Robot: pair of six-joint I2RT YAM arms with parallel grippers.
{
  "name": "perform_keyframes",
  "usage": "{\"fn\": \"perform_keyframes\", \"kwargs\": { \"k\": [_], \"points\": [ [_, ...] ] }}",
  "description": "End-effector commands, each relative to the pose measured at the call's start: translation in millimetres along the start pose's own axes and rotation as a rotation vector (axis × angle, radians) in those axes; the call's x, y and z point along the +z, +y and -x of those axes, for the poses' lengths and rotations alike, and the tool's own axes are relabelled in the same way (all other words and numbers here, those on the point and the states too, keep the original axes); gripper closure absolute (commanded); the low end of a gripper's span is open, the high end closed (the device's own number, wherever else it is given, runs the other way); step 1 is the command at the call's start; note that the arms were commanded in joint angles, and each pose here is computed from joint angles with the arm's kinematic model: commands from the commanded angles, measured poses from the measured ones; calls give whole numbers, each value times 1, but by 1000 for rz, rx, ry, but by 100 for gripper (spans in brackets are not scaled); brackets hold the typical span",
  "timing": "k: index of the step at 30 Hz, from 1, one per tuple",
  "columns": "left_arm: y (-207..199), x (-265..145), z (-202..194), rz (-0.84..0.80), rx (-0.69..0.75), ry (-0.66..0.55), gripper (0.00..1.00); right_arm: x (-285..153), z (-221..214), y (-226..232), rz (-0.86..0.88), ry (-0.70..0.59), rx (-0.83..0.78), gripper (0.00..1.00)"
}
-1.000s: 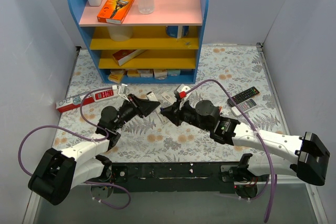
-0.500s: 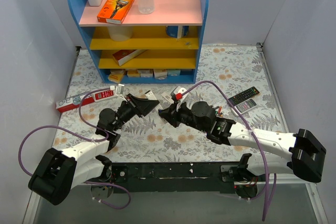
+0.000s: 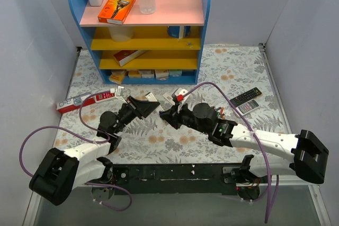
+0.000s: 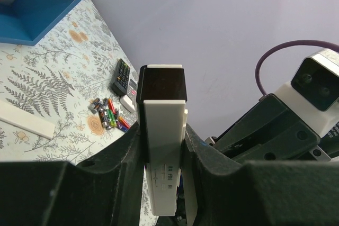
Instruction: Load the batteries into the remote control
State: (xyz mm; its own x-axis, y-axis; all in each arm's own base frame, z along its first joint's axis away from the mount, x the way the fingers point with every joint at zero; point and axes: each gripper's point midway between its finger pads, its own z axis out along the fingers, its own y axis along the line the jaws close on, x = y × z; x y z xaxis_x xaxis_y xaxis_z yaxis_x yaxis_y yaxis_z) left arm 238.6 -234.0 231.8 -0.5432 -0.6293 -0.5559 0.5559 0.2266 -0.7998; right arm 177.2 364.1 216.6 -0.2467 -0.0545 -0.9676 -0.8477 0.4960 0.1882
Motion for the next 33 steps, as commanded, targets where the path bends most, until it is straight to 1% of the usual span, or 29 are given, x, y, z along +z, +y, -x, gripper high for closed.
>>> {"fn": "perform_keyframes", "kwargs": {
  "k": [1, 13, 23, 33],
  "points": [
    [-20, 0, 14, -71, -17, -58, 100, -2, 3, -1, -9, -28, -10, 88],
    [-19, -2, 13, -71, -30, -63, 100, -3, 2, 3, 16, -3, -22, 88],
    [-20, -1, 4, -93, 0, -13, 100, -7, 7, -1, -17, -5, 4, 89],
    [-24, -1, 4, -111, 19, -6, 100, -4, 1, 8, 32, 30, 7, 90]
  ]
}}
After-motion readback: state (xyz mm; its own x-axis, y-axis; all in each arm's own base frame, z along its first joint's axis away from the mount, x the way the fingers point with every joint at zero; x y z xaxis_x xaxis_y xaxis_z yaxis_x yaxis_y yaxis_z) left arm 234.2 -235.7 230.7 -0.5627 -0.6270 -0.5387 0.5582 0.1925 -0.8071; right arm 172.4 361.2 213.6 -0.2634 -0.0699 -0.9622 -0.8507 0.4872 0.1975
